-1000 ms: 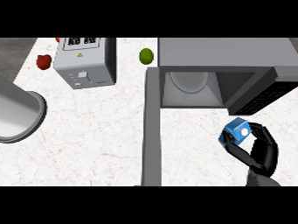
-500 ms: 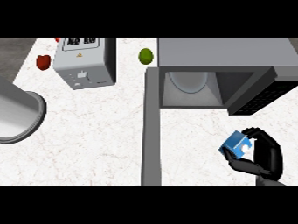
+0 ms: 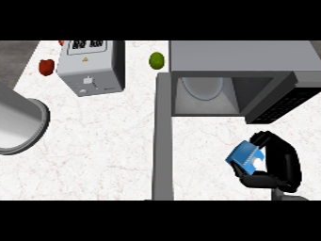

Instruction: Pick up the milk, place it into the microwave and close the microwave

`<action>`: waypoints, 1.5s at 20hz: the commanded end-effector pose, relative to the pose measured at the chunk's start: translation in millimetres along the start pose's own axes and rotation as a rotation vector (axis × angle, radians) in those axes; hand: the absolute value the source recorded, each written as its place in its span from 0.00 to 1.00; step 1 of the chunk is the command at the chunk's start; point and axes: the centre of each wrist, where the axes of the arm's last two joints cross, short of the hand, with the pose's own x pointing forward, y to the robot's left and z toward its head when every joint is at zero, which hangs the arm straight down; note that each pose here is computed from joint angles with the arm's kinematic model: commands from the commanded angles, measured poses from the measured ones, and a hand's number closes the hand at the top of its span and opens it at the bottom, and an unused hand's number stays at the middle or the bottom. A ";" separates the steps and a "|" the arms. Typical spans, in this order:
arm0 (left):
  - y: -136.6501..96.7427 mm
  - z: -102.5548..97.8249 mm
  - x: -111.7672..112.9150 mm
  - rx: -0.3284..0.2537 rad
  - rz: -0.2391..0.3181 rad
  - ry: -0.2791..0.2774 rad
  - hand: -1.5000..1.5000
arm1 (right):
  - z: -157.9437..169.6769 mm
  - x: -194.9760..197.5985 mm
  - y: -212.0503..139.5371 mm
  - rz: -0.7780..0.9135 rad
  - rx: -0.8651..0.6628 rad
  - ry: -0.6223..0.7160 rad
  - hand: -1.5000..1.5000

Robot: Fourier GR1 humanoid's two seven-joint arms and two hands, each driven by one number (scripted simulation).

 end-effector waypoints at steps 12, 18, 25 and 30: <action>9.5 1.6 2.8 0.004 -0.012 0.010 0.00 | -100.3 15.4 66.3 0.196 0.037 0.036 1.00; 25.3 -27.1 5.0 0.000 -0.027 0.005 0.00 | -157.2 10.2 89.1 0.206 0.050 0.084 1.00; 14.5 -19.7 -12.2 -0.031 -0.006 0.016 0.00 | -186.7 6.8 81.8 0.241 0.034 0.074 1.00; 14.7 -25.4 -12.6 -0.068 0.030 0.005 0.00 | -189.8 4.8 76.4 0.306 0.005 0.039 1.00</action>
